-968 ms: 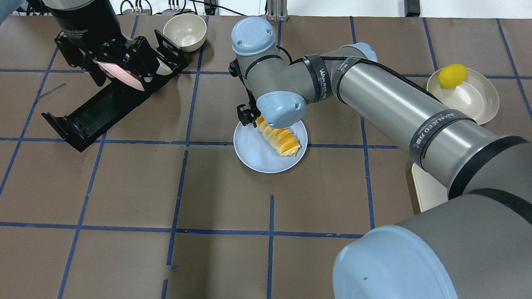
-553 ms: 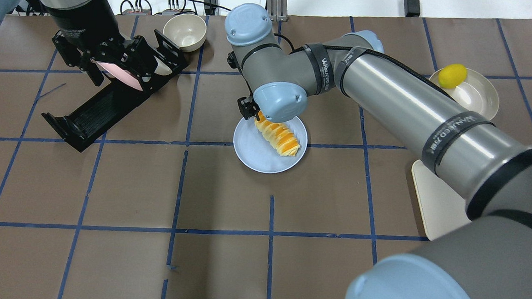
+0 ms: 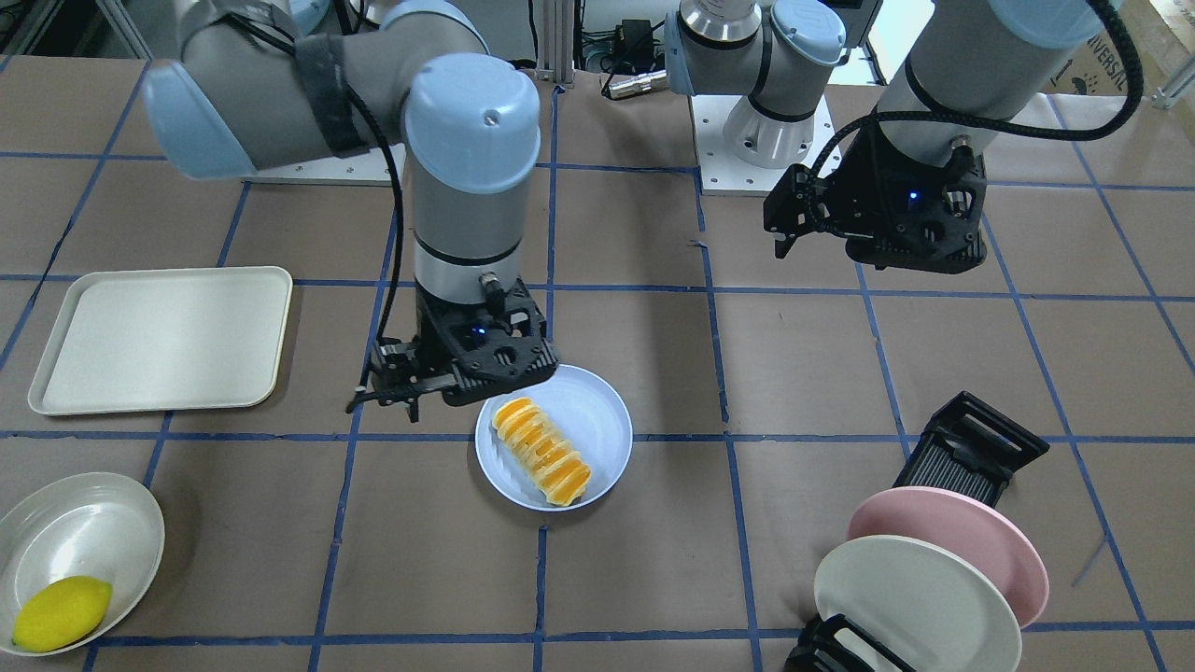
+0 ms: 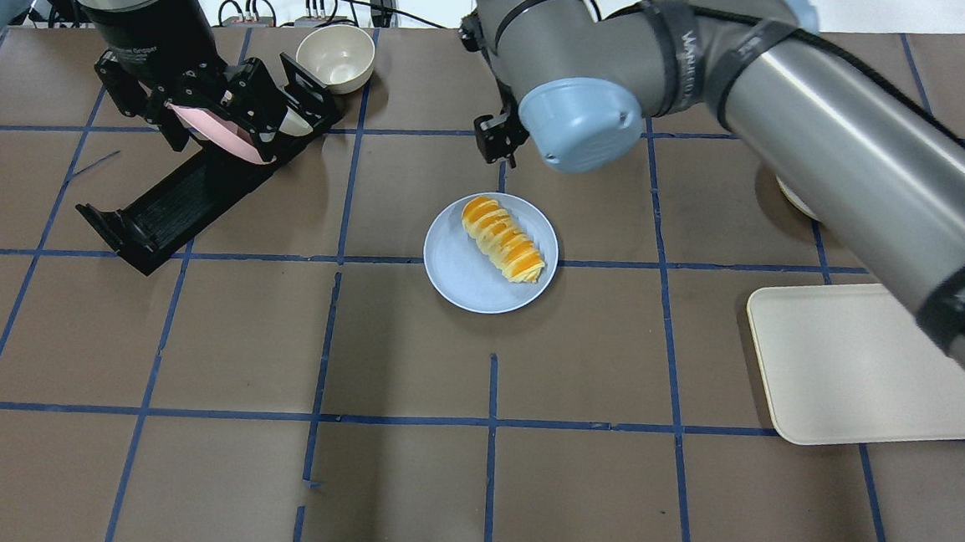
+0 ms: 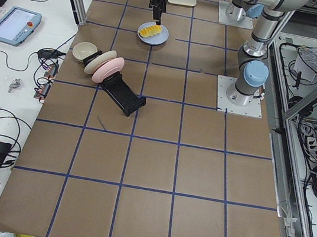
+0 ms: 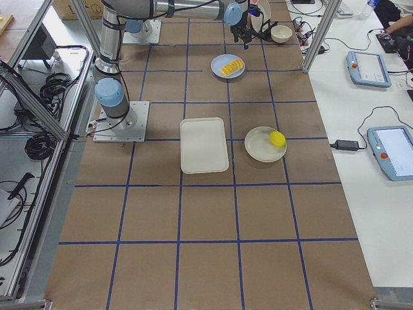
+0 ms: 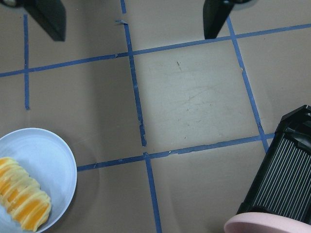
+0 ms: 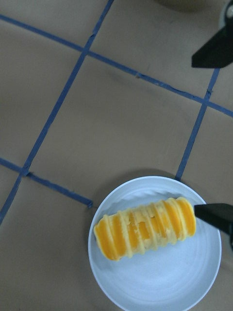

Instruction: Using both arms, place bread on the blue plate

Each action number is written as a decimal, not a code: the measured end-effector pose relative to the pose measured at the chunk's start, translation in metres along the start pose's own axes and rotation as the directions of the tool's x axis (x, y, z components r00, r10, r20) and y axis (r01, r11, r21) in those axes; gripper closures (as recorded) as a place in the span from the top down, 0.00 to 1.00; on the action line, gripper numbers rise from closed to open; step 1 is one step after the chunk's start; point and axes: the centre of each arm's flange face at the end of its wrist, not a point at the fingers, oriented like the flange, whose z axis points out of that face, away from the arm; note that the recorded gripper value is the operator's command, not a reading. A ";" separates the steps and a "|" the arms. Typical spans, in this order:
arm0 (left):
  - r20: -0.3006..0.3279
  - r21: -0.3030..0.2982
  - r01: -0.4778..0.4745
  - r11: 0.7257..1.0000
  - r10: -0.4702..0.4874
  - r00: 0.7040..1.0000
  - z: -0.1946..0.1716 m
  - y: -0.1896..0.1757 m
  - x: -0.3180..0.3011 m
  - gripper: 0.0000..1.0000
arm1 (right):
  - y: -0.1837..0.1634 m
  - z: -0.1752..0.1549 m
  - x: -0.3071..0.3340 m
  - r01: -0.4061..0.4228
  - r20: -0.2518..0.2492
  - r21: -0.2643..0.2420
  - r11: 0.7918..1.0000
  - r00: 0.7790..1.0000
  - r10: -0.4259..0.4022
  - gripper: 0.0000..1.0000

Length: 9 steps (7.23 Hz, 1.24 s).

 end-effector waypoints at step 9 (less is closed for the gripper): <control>0.008 0.021 0.065 0.998 -0.065 0.998 -0.003 -0.003 -0.001 1.00 | 0.174 -0.084 0.115 -0.217 0.095 -0.073 0.974 0.970 0.223 0.99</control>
